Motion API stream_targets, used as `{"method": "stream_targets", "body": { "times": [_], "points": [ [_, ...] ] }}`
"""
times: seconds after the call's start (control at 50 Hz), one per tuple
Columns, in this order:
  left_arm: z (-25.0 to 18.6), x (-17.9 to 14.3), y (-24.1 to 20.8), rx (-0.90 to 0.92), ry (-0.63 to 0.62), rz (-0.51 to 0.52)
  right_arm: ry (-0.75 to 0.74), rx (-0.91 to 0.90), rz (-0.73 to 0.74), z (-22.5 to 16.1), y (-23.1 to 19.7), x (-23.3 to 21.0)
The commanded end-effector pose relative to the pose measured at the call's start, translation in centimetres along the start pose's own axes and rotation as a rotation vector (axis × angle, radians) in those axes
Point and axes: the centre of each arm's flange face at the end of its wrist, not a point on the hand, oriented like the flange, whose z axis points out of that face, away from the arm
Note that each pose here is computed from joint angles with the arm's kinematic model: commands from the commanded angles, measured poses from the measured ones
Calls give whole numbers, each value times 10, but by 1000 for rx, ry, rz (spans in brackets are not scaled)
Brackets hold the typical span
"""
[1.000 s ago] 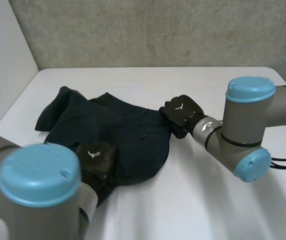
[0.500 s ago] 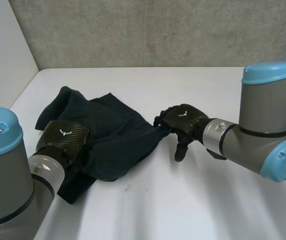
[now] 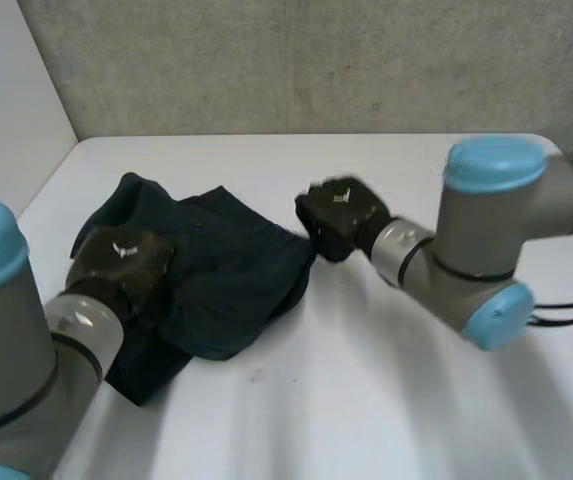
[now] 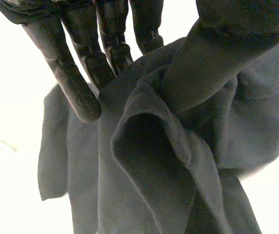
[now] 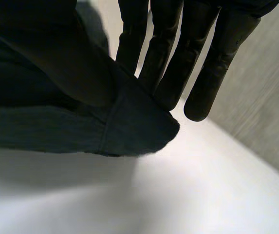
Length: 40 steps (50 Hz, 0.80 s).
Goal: Fold the shorts.
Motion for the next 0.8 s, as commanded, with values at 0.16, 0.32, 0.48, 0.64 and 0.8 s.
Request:
{"method": "stream_targets", "body": {
  "times": [0.16, 0.32, 0.48, 0.64, 0.8],
  "points": [
    [-60, -65, -134, 473, -76, -84, 268, 378, -159, -127, -186, 45],
    [-131, -97, -191, 685, -122, -104, 330, 531, -207, -193, -246, 34],
    [-153, -103, -202, 736, -122, -105, 337, 495, -190, -206, -248, 30],
    [-87, -78, -167, 533, -35, -82, 309, 271, -113, -163, -197, 40],
    [42, -40, -122, 334, 35, -56, 286, 56, -66, -96, -126, 53]
  ]
}}
